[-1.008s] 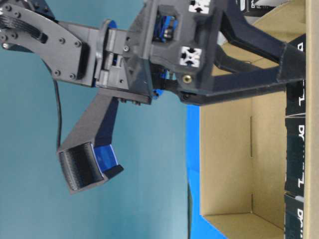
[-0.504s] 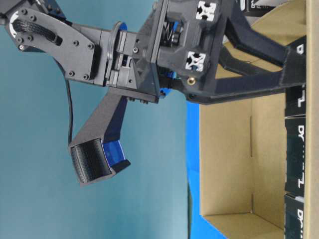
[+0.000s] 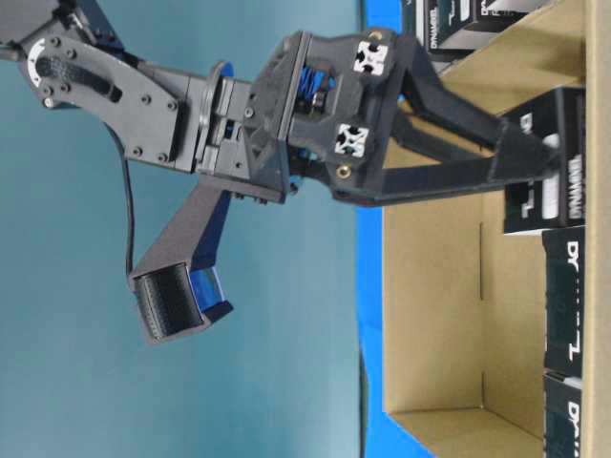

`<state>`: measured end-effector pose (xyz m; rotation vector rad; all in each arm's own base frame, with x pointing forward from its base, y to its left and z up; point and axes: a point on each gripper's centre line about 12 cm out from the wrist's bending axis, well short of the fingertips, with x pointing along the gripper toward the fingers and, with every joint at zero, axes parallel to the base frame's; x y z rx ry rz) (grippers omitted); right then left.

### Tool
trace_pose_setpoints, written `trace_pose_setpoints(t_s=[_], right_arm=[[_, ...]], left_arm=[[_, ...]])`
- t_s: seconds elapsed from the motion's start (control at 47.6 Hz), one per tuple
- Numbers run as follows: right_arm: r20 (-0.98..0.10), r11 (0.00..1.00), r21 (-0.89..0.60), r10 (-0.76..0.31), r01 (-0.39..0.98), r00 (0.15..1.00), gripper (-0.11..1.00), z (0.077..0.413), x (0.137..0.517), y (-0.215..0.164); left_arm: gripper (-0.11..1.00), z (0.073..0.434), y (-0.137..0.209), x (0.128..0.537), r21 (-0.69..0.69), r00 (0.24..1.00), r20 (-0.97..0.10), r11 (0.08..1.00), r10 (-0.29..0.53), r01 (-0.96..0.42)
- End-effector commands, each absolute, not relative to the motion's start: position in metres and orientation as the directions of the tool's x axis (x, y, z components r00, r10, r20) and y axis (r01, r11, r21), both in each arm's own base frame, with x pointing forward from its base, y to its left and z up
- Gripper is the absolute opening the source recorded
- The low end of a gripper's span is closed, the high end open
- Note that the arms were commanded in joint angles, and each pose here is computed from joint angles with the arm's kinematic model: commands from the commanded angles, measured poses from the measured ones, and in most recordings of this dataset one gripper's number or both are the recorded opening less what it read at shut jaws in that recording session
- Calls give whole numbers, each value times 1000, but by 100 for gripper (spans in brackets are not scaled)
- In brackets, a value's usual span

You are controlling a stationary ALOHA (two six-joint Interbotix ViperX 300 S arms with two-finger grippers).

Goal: Pick the box from inside the cardboard box.
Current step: 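Close the right gripper on the rightmost black DYNAMIXEL box, then lift the held black box up out of the cardboard box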

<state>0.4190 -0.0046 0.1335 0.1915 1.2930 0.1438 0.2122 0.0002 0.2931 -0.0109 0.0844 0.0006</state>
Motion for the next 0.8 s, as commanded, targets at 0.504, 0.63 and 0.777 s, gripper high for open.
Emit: trace_pose_setpoints(t_s=[0.504,0.63,0.777], right_arm=[[-932,972,232,234,-40,278,99,163,424,-1],[-931,974,218,228,-68,285,99,162,425,5],[-938,977,194,212,-90,274,99,156,423,9]], left_arm=[[-4,304,0,214,-6,998,-55,1000,1,-2],[-4,304,0,214,-6,998,-55,1000,1,-2],[-4,304,0,214,-6,998,-55,1000,1,-2]])
